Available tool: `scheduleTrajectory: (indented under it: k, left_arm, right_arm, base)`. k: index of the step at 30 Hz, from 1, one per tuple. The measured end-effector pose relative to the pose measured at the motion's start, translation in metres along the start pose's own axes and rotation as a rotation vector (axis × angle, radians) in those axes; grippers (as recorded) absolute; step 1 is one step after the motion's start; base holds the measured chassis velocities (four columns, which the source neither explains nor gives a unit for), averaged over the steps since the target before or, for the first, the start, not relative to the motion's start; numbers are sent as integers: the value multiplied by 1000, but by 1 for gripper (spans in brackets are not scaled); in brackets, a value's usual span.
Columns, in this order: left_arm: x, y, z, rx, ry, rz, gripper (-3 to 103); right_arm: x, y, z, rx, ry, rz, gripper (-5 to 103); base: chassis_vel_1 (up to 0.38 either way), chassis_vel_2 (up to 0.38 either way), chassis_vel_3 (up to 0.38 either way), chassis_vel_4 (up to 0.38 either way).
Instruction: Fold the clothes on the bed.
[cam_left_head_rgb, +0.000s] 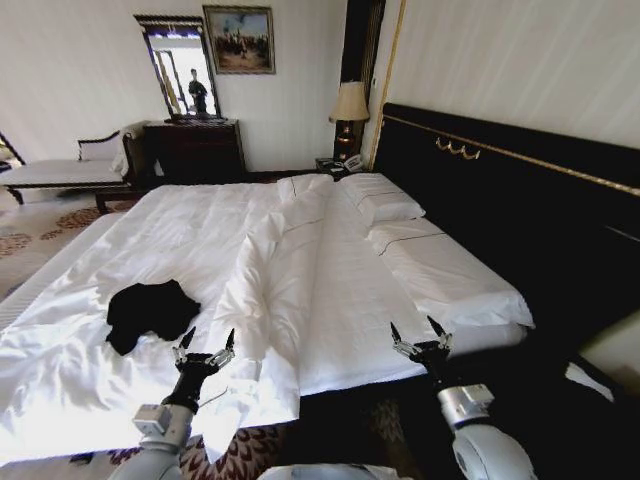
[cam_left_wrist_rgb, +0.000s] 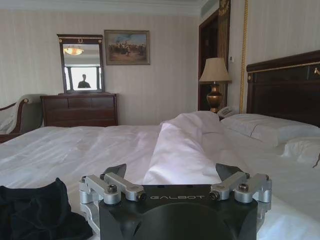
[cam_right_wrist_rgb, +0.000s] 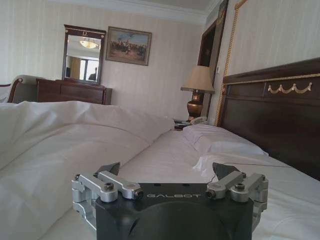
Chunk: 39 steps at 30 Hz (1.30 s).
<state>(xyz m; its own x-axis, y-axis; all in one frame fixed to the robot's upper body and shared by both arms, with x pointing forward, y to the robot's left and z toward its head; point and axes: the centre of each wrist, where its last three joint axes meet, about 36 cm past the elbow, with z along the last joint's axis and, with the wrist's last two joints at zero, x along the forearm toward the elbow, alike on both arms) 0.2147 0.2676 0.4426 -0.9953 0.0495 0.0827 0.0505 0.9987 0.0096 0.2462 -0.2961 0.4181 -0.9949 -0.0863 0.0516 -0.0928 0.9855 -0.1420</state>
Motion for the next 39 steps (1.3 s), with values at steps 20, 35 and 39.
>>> scheduleTrajectory:
  k: [20, 35, 39]
  left_arm:
    - [0, 3, 7, -12, 18, 0, 100]
    - [0, 4, 8, -15, 23, -2, 100]
    - [0, 4, 8, -15, 26, -2, 100]
  right_arm:
    - [2, 7, 2, -1, 14, -1, 100]
    - [2, 13, 1, -2, 31, 11, 100]
    - [7, 18, -5, -13, 26, 6, 100]
  base:
    - [76, 230, -74, -225]
    - [183, 196, -170, -200]
    - [195, 159, -199, -175]
